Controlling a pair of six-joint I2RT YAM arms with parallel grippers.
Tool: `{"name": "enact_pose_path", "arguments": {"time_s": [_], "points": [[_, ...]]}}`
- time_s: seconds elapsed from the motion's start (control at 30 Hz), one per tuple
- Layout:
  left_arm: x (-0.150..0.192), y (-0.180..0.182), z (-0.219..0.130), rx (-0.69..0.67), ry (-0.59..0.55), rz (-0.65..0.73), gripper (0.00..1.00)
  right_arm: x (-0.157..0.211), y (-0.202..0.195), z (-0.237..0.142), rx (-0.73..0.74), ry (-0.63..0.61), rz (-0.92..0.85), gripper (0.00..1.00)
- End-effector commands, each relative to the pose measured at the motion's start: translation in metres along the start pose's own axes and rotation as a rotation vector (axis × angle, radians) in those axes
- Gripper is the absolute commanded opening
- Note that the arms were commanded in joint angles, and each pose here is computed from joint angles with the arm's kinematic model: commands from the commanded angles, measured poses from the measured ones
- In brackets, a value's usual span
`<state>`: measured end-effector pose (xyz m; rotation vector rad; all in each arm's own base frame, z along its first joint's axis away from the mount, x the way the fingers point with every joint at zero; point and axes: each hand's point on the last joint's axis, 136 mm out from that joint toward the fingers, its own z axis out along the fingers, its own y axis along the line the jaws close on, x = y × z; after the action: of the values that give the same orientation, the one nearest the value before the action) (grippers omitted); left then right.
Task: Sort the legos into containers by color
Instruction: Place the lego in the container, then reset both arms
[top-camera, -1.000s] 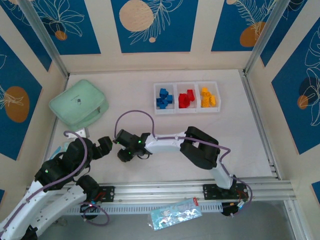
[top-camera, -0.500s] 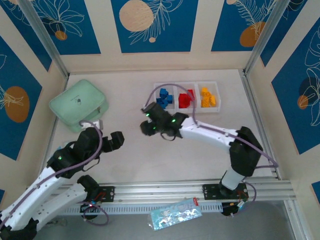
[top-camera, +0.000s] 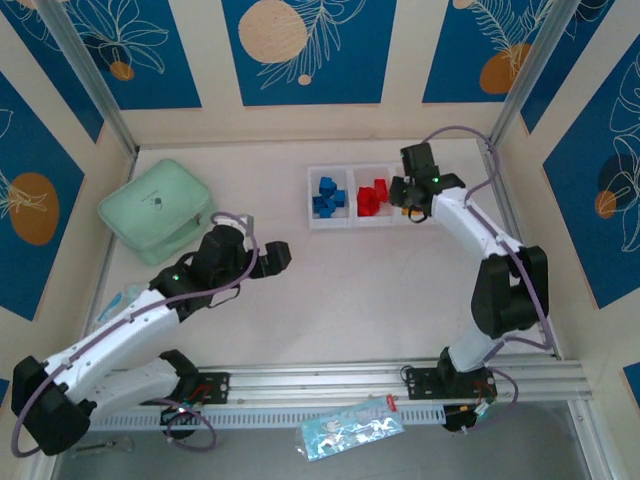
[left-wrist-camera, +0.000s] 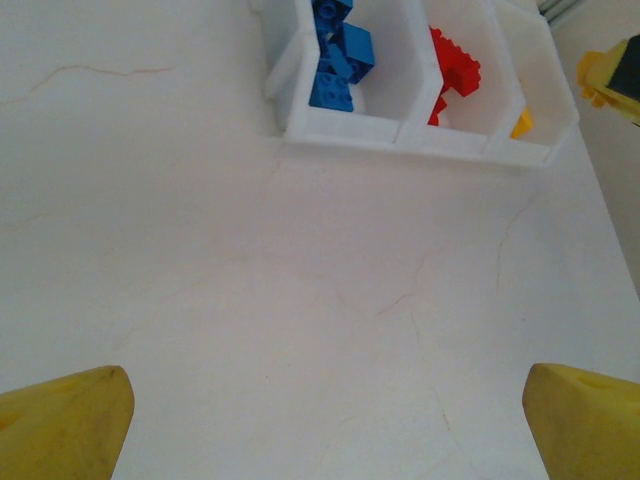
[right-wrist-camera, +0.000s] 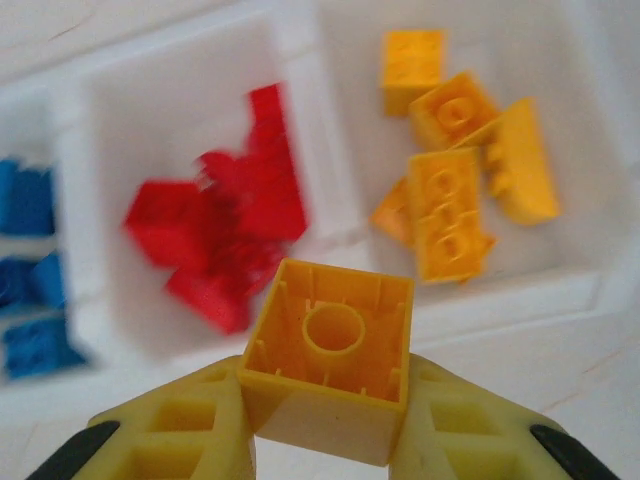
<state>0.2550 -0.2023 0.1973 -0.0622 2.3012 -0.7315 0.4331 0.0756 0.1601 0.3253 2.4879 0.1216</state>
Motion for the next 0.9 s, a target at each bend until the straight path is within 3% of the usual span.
{"name": "enact_pose_path", "arguments": {"time_s": [0.0, 0.2, 0.37, 0.57, 0.67, 0.87], "points": [[-0.012, -0.012, 0.009, 0.062, -0.033, 0.022, 0.99, -0.021, -0.015, 0.020, 0.032, 0.005, 0.001, 0.30], [-0.010, -0.004, 0.025, 0.039, -0.021, 0.016, 0.99, -0.051, -0.032, 0.063, 0.081, 0.023, 0.021, 0.33], [-0.012, 0.005, 0.027, 0.015, -0.030, 0.006, 0.99, -0.061, -0.021, 0.078, 0.053, 0.040, -0.024, 0.54], [-0.022, 0.018, 0.024, -0.025, -0.066, 0.003, 0.99, -0.066, -0.020, 0.043, 0.047, -0.033, -0.025, 0.76], [-0.035, 0.039, 0.016, -0.114, -0.115, 0.027, 0.99, -0.055, -0.026, 0.017, 0.070, -0.085, -0.038, 0.87], [-0.064, 0.126, -0.020, -0.501, -0.260, 0.082, 0.99, -0.025, -0.053, -0.027, 0.102, -0.277, -0.079, 0.97]]}}
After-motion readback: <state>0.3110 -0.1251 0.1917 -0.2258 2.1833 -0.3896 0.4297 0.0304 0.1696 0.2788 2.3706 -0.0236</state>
